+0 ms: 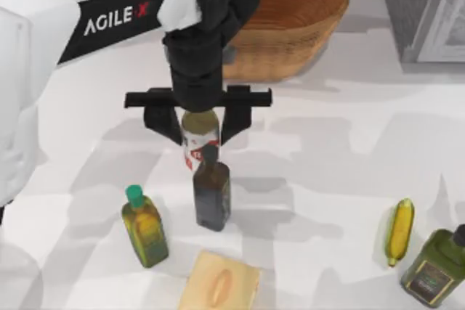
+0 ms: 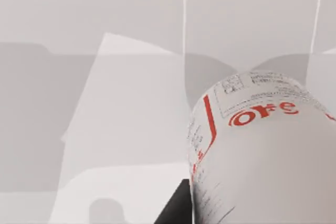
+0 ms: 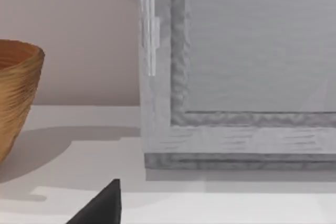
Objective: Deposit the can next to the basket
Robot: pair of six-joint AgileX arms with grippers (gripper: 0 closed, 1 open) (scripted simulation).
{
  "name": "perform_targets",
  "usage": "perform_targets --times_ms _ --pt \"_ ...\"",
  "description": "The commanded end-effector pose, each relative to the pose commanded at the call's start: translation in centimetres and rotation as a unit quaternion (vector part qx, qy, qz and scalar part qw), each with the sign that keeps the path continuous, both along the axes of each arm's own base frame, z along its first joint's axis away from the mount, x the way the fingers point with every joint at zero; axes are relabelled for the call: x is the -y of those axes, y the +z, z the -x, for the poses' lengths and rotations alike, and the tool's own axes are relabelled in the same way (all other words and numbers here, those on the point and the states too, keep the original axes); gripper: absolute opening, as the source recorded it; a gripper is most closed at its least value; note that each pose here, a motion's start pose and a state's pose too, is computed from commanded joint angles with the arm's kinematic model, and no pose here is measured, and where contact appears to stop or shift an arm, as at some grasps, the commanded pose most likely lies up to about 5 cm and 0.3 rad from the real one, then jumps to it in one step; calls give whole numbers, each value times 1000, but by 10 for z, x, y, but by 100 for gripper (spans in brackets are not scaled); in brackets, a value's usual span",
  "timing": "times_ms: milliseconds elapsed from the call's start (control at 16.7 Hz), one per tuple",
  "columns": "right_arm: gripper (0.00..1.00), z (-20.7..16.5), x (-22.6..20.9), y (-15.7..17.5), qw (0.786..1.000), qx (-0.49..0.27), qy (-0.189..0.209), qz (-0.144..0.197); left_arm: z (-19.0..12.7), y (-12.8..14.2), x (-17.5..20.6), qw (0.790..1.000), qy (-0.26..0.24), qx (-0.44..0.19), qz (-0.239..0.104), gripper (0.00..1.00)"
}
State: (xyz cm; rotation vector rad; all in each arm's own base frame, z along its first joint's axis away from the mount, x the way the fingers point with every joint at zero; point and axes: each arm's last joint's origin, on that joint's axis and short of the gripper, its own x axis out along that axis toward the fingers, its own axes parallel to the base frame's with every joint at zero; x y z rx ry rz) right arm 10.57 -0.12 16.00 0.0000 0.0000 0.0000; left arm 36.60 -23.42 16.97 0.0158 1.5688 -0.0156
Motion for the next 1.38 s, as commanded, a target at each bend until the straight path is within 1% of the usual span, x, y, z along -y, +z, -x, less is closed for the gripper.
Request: perform_targets --times_ms 540,600,1140,1380 --pt "100 0 0 0 1000 0 0 0 0 0 0 1000 0 0 0 98" --pt "100 0 0 0 1000 0 0 0 0 0 0 1000 0 0 0 100" --pt "100 0 0 0 1000 0 0 0 0 1 -1 1000 1 0 0 100" --pt "100 0 0 0 1000 0 0 0 -1 20 0 1000 2 -2 -1 100"
